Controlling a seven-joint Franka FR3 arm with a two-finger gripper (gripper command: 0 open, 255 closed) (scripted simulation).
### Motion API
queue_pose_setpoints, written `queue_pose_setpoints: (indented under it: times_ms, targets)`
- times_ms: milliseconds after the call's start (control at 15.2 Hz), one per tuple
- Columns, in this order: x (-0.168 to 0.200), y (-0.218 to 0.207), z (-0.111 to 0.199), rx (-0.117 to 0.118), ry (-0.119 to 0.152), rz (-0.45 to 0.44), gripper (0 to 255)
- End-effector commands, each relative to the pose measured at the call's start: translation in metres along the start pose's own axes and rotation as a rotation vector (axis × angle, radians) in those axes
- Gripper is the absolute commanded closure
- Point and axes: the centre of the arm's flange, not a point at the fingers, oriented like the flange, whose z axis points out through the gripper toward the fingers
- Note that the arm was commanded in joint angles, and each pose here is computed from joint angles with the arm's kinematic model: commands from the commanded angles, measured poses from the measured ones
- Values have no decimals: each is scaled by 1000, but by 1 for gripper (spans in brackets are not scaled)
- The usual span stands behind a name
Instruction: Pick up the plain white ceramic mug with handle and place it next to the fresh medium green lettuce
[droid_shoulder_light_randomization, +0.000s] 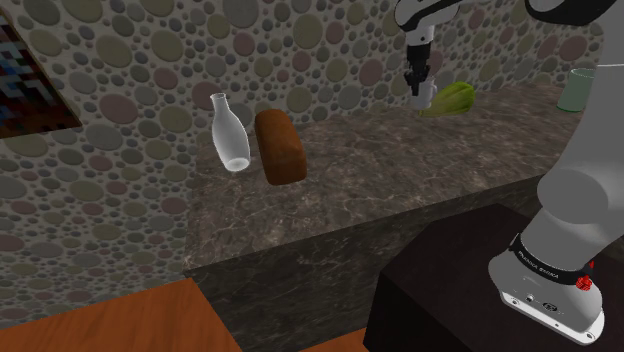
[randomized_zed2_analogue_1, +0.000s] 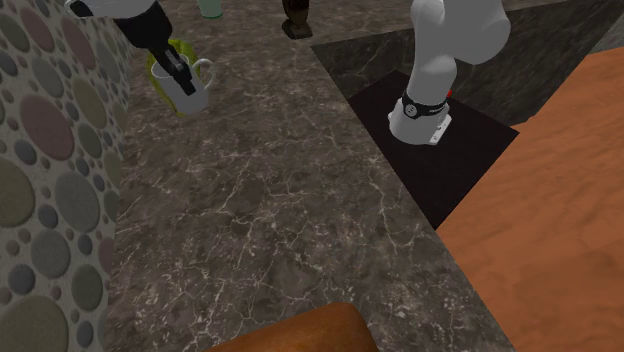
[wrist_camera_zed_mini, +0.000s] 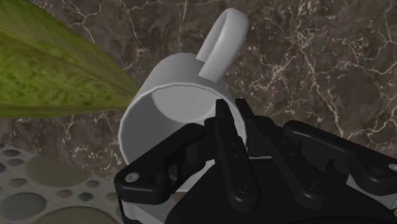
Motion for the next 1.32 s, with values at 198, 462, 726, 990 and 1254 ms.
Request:
queue_pose_setpoints:
  times_ms: [198, 462, 726, 990, 1254]
  targets:
    - [4, 0, 27, 0, 0, 0, 255]
    - [8, -1, 47, 0, 0, 0, 255]
    - [12, -1, 68, 0, 0, 0, 255]
    - [12, -1, 70, 0, 0, 0, 255]
    - [12, -1, 70, 0, 0, 0, 255]
